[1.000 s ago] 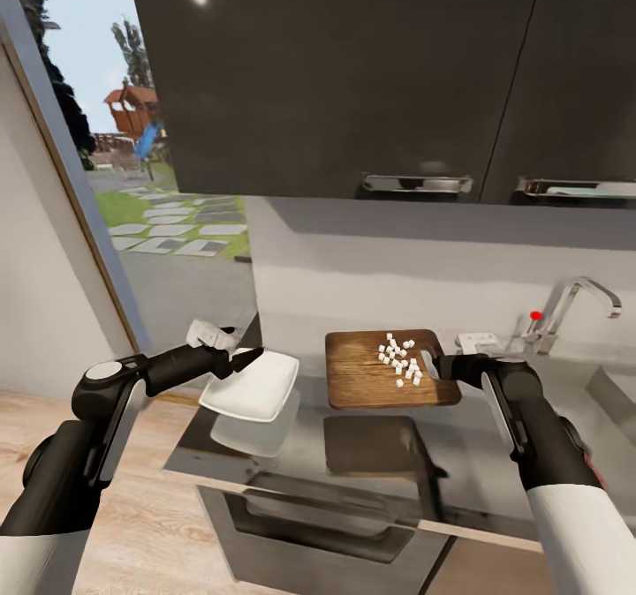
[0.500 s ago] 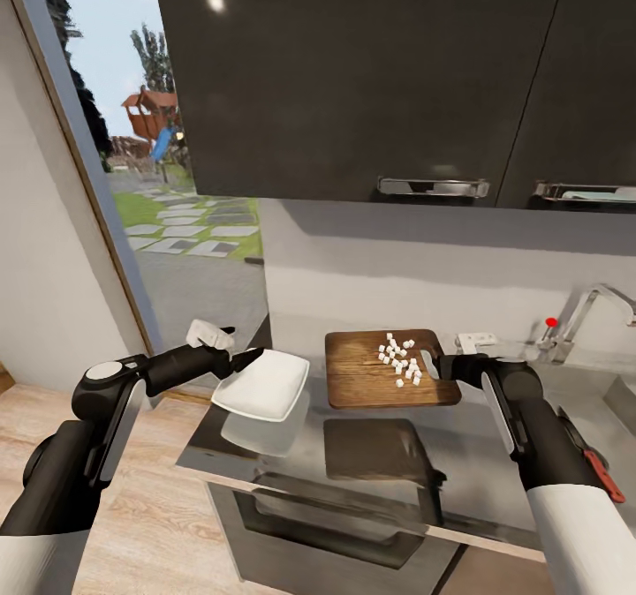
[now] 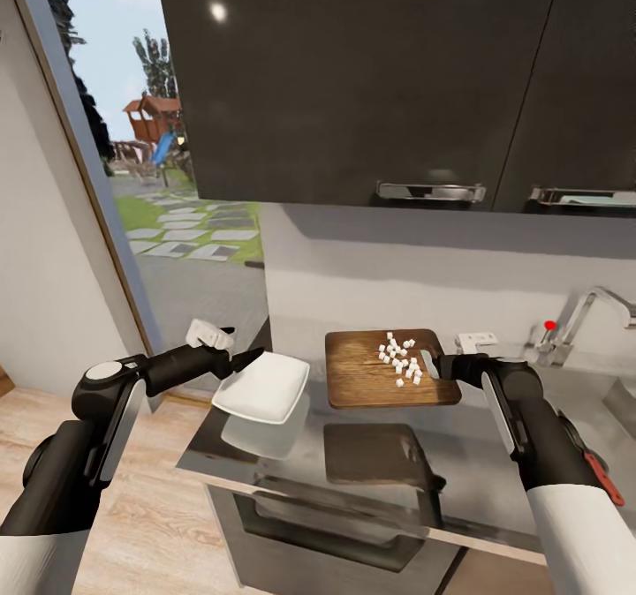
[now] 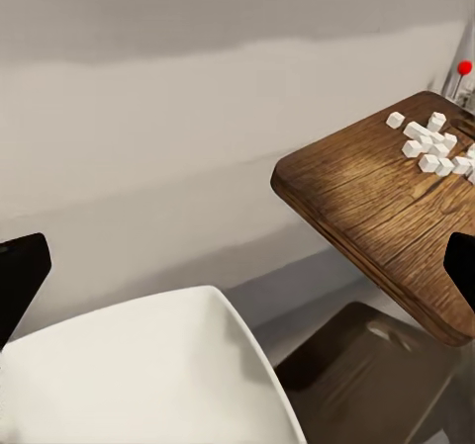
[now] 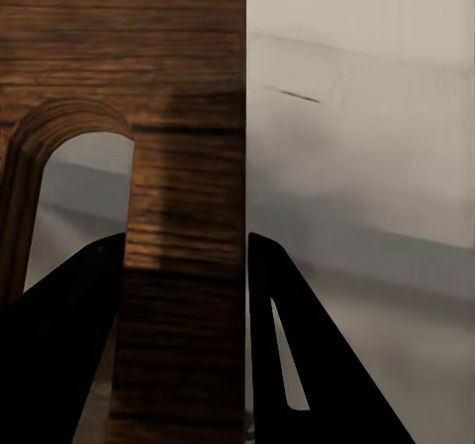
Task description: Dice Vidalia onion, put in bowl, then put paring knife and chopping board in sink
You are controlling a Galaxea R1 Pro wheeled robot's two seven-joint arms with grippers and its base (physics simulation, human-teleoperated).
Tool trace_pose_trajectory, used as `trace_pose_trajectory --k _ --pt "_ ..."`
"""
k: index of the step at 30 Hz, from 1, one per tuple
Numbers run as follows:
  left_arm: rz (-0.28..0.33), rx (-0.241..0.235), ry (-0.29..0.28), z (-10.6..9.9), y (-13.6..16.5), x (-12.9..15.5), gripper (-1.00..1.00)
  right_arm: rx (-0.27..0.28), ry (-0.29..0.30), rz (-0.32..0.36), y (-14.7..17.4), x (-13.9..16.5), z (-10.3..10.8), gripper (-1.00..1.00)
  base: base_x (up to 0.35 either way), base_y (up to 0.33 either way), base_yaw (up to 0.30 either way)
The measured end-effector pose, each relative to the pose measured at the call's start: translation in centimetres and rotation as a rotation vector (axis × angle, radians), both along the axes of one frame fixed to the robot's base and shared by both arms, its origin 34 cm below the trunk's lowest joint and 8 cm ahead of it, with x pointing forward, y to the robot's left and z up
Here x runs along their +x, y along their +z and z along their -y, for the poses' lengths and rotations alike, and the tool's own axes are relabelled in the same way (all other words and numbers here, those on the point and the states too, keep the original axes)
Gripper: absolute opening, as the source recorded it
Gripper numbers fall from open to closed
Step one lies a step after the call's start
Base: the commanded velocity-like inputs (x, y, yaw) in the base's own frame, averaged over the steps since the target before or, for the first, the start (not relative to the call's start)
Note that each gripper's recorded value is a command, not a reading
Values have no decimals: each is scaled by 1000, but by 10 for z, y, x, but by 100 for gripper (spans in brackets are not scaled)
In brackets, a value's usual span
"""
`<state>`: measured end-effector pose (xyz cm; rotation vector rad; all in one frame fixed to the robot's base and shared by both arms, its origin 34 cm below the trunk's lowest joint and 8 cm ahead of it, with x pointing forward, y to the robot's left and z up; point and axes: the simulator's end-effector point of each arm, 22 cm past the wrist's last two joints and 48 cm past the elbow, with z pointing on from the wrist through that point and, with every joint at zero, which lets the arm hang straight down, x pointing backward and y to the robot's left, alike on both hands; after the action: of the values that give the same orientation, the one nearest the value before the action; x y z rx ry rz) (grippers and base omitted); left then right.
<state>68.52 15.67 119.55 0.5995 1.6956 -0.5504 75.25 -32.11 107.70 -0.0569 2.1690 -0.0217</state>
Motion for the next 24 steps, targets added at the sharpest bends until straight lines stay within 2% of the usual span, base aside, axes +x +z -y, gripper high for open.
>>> trace_pose_trajectory --k 13,24 --pt "4 0 0 0 2 -1 100 -1 1 4 3 0 0 -100 0 0 12" --pt "4 1 -1 0 2 -1 100 -1 1 9 5 0 0 -100 0 0 152"
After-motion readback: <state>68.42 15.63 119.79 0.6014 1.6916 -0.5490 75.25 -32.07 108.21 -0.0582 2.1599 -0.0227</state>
